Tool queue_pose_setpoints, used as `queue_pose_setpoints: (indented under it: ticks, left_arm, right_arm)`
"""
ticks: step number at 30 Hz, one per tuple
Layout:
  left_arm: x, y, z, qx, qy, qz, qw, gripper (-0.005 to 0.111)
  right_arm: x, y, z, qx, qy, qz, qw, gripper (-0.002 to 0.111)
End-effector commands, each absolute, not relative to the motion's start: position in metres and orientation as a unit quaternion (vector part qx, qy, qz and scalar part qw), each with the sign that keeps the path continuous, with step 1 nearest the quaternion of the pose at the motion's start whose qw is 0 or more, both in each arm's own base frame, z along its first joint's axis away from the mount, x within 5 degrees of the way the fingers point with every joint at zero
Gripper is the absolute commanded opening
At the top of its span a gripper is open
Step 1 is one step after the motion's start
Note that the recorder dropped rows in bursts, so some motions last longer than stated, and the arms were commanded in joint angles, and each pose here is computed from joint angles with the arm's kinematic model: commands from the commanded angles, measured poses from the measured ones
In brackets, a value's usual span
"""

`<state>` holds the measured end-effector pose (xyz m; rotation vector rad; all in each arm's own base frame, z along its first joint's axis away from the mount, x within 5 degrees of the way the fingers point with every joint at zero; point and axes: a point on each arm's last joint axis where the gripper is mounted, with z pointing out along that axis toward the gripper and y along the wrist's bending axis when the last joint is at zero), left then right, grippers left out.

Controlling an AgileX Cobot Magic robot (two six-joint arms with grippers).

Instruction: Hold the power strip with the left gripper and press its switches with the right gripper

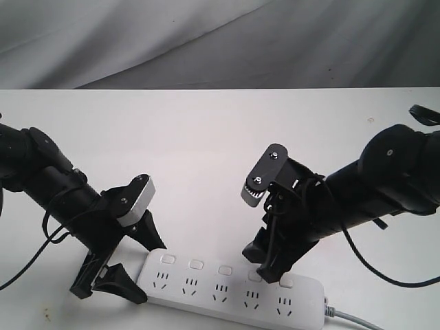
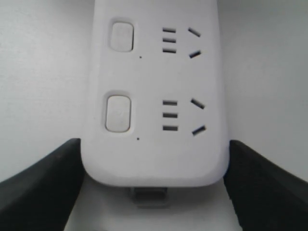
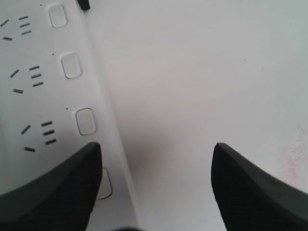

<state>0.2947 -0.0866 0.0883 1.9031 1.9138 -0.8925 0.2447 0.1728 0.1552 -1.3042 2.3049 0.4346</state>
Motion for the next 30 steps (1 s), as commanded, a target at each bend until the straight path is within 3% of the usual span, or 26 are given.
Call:
queue_pose_setpoints:
  ticks: [1, 7, 19, 30]
  left_arm:
    - [0.285, -0.08, 0.069, 0.689, 0.659, -0.287, 0.096, 0.05]
    - [0.285, -0.08, 0.069, 0.689, 0.659, -0.287, 0.096, 0.05]
    - [0.285, -0.08, 0.069, 0.689, 0.659, -0.287, 0.096, 0.05]
    - [0.285, -0.08, 0.069, 0.689, 0.659, -0.287, 0.096, 0.05]
  right_arm:
    - [0.243, 0.17, 0.144, -0.469, 0.843, 0.155, 0.212, 0.06]
    - [0.238, 0.167, 0.111, -0.464, 0.858, 0.156, 0.153, 0.06]
    - [0.251, 0.162, 0.188, -0.46, 0.83, 0.137, 0.285, 0.06]
    - [0.239, 0.128, 0.173, -0.418, 0.869, 0.153, 0.219, 0.06]
